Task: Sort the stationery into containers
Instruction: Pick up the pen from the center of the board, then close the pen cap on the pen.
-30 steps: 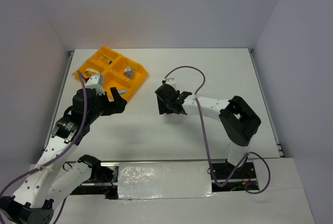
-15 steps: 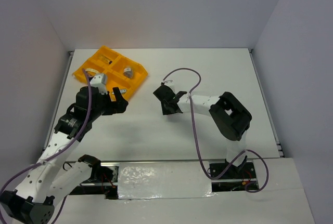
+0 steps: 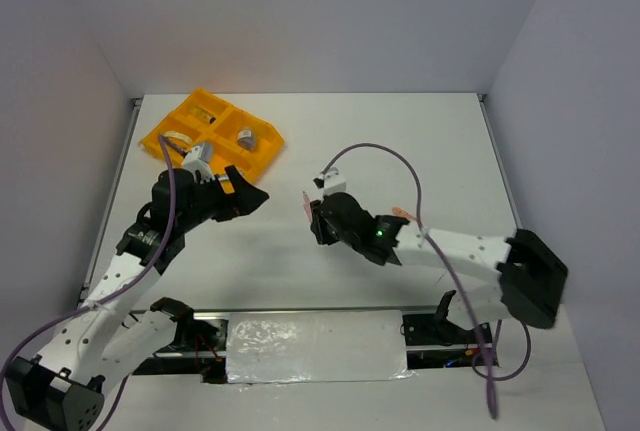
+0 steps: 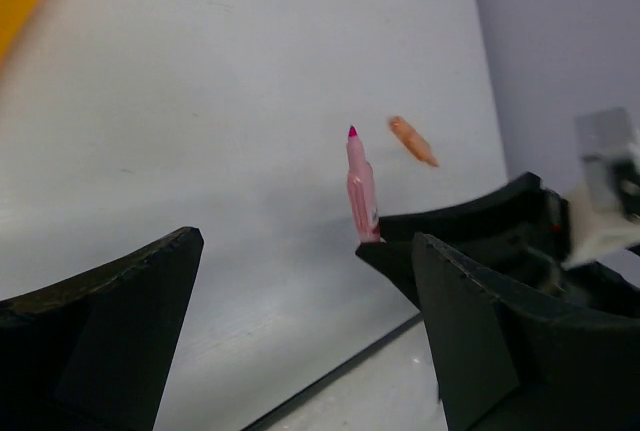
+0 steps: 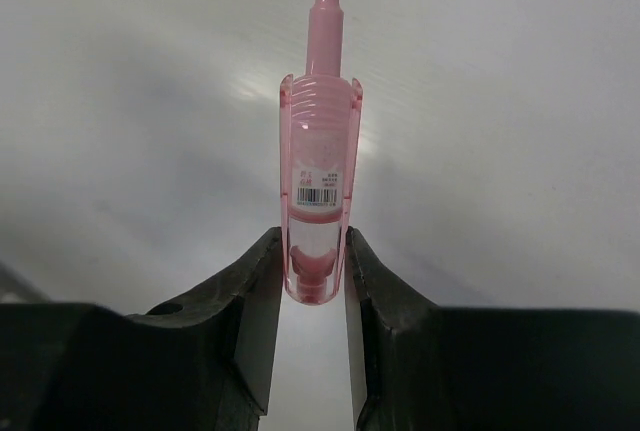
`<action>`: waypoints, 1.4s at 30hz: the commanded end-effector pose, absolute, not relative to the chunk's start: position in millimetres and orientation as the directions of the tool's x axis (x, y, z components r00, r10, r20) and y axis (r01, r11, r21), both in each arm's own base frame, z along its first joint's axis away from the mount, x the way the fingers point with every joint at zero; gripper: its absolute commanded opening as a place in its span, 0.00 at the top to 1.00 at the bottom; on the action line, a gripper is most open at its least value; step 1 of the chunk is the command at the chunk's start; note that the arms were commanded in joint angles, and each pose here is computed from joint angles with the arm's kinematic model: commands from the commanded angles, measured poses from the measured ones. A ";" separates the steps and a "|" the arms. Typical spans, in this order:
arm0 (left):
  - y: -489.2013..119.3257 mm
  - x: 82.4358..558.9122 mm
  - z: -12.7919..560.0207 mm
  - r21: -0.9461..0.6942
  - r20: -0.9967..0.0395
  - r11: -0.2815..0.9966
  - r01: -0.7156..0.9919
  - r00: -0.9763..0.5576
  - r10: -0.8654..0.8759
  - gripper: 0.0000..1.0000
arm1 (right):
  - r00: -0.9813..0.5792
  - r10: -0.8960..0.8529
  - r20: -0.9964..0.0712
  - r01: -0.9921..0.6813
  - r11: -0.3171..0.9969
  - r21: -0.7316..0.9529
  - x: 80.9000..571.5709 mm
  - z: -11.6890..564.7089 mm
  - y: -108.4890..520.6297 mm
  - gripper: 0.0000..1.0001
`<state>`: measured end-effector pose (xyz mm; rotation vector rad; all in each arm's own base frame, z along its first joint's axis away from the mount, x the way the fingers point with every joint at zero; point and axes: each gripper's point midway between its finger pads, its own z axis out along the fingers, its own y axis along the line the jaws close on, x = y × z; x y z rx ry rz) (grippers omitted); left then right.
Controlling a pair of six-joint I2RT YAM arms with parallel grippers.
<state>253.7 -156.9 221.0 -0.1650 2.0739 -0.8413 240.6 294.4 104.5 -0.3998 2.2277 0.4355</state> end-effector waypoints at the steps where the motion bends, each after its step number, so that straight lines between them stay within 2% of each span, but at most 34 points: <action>1: -191.9 248.9 269.1 -0.787 -0.593 0.543 0.295 -0.605 -0.532 0.01 | -0.454 0.003 -0.891 -0.535 0.799 0.275 220.8 178.7 313.2 1.00; 3: -205.6 245.9 282.6 -0.810 -0.576 0.478 0.340 -0.611 -0.543 0.04 | -0.449 0.040 -0.893 -0.546 0.778 0.310 204.0 191.3 309.6 1.00; 7: -226.1 249.1 288.2 -0.795 -0.595 0.490 0.357 -0.613 -0.519 0.05 | -0.455 0.058 -0.889 -0.547 0.769 0.330 186.3 207.5 311.8 1.00; 10: -240.5 244.8 299.4 -0.794 -0.605 0.438 0.421 -0.613 -0.508 0.11 | -0.451 0.043 -0.891 -0.559 0.765 0.320 176.9 217.7 319.2 1.00; 13: -245.7 244.6 296.9 -0.784 -0.617 0.451 0.427 -0.624 -0.480 0.14 | -0.444 0.048 -0.895 -0.546 0.777 0.312 177.5 226.9 321.4 1.00; 16: -247.1 241.0 292.4 -0.778 -0.623 0.451 0.437 -0.632 -0.461 0.22 | -0.444 0.048 -0.895 -0.545 0.778 0.312 177.8 230.5 325.7 1.00; 17: -246.9 240.2 290.8 -0.778 -0.622 0.455 0.434 -0.636 -0.457 0.30 | -0.446 0.050 -0.894 -0.543 0.779 0.314 178.6 232.0 328.4 1.00; 18: -245.6 240.8 288.5 -0.774 -0.625 0.465 0.430 -0.634 -0.455 0.34 | -0.445 0.053 -0.894 -0.541 0.780 0.315 179.1 232.6 329.4 1.00; 21: -244.2 241.0 280.5 -0.767 -0.629 0.487 0.417 -0.640 -0.442 0.38 | -0.443 0.065 -0.894 -0.538 0.778 0.324 180.3 236.6 332.0 1.00; 22: -244.4 241.1 277.6 -0.766 -0.628 0.491 0.415 -0.643 -0.437 0.45 | -0.441 0.069 -0.895 -0.540 0.776 0.326 180.4 238.3 332.8 1.00; 23: -244.4 240.7 276.9 -0.765 -0.630 0.493 0.416 -0.645 -0.434 0.56 | -0.440 0.070 -0.895 -0.543 0.773 0.328 180.1 239.5 333.6 1.00; 25: -245.0 240.0 276.8 -0.764 -0.631 0.489 0.421 -0.645 -0.430 0.63 | -0.440 0.069 -0.896 -0.549 0.769 0.328 179.4 240.8 335.3 1.00; 29: -246.1 239.7 284.4 -0.758 -0.645 0.471 0.451 -0.627 -0.437 0.63 | -0.444 0.050 -0.894 -0.564 0.760 0.323 177.3 238.8 338.5 1.00; 31: -248.1 238.7 288.2 -0.757 -0.648 0.455 0.468 -0.623 -0.438 0.67 | -0.448 0.049 -0.893 -0.561 0.761 0.324 176.8 236.8 337.5 1.00; 36: -250.5 239.8 283.3 -0.759 -0.645 0.451 0.469 -0.630 -0.432 0.69 | -0.447 0.057 -0.893 -0.570 0.751 0.333 174.6 239.8 336.6 1.00; 39: -251.0 240.6 279.9 -0.761 -0.643 0.454 0.464 -0.634 -0.429 0.74 | -0.447 0.058 -0.893 -0.570 0.751 0.334 174.5 241.3 336.0 1.00; 41: -249.8 242.1 277.8 -0.757 -0.646 0.464 0.460 -0.630 -0.431 0.73 | -0.448 0.055 -0.892 -0.576 0.746 0.335 173.2 241.1 336.3 1.00; 42: -249.2 243.2 277.3 -0.755 -0.648 0.470 0.456 -0.628 -0.431 0.66 | -0.450 0.056 -0.891 -0.576 0.745 0.338 173.3 241.1 336.4 1.00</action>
